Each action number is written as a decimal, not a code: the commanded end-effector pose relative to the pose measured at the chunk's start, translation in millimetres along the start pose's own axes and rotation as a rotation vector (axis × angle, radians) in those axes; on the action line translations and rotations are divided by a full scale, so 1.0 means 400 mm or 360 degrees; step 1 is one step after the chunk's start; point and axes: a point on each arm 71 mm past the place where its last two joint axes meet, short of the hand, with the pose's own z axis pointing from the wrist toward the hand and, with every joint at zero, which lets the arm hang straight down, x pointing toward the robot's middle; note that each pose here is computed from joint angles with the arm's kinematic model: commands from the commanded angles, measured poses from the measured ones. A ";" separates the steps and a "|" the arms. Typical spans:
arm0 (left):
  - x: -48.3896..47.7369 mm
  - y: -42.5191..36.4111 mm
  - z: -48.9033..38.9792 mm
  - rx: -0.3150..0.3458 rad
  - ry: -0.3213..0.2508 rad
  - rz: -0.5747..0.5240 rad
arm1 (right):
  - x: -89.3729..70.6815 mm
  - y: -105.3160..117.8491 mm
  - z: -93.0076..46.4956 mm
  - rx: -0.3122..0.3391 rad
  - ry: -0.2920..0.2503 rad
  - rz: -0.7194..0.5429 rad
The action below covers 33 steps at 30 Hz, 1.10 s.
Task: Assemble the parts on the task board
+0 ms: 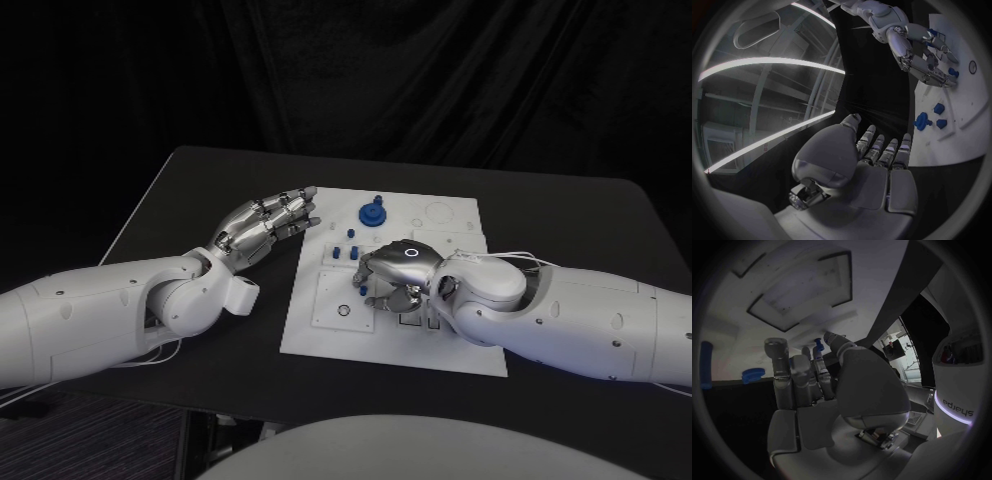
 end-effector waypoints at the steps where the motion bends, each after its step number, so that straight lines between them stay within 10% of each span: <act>1: 0.001 -0.007 -0.002 0.0079 0.0013 -0.0018 | -0.011 -0.003 -0.011 0.0022 -0.0078 0.0001; 17: 0.001 -0.007 -0.005 0.0077 0.0009 -0.0017 | -0.070 -0.035 -0.059 0.0056 -0.0172 0.0058; 33: -0.003 -0.009 -0.009 0.0087 -0.0005 -0.0009 | -0.179 -0.157 -0.170 0.0370 -0.0143 -0.0037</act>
